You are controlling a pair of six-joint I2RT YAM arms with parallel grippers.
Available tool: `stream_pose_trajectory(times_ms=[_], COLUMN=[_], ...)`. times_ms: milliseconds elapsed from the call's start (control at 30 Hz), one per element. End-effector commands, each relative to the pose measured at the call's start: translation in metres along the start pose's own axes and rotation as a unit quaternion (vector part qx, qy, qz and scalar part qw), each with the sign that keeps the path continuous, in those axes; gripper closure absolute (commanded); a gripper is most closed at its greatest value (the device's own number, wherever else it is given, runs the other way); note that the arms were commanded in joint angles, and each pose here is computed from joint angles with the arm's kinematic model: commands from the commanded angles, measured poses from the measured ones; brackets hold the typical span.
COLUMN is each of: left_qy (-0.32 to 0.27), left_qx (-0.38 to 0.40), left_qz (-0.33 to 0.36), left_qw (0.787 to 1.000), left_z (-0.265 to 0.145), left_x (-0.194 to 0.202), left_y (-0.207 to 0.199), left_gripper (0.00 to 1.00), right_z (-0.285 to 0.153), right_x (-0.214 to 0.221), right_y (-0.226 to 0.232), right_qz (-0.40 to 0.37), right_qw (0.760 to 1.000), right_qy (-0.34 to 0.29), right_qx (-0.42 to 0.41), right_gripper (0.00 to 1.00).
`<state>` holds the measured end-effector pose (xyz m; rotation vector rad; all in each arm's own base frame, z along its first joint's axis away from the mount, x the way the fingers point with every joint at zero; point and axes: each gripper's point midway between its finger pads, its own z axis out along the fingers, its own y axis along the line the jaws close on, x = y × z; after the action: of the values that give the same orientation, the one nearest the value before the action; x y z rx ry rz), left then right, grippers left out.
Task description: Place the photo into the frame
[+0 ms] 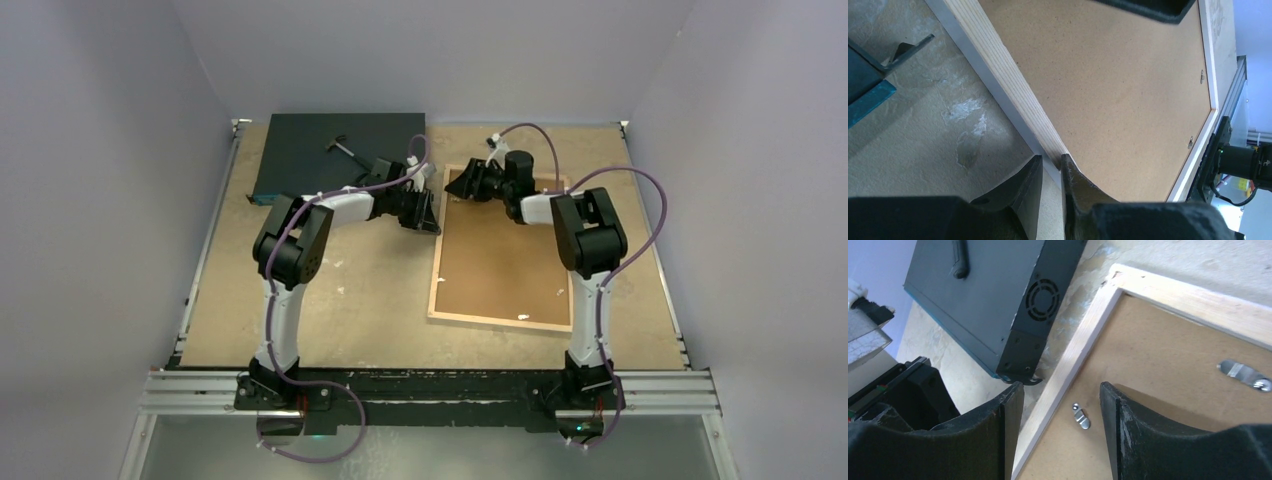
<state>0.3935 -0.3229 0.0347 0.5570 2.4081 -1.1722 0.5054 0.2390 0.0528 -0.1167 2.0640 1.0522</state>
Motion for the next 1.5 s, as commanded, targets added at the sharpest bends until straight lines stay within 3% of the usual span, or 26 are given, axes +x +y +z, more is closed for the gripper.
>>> stream_pose_trajectory(times_ms=[0, 567, 1467], left_qy=[-0.004, -0.003, -0.007], left_qx=[-0.016, -0.019, -0.013], left_qz=[0.006, 0.005, 0.007], left_qw=[1.0, 1.0, 1.0], left_z=[0.005, 0.003, 0.001], left_x=[0.0, 0.003, 0.0], left_y=[0.01, 0.011, 0.006], left_gripper=[0.83, 0.86, 0.88], right_z=[0.007, -0.021, -0.004], right_x=[0.009, 0.022, 0.031], right_y=[0.015, 0.03, 0.042], right_qz=[-0.021, -0.02, 0.002], right_qw=[0.999, 0.999, 0.998], right_qy=[0.02, 0.025, 0.026], right_qx=[-0.03, -0.029, -0.054], right_gripper=[0.41, 0.45, 0.47])
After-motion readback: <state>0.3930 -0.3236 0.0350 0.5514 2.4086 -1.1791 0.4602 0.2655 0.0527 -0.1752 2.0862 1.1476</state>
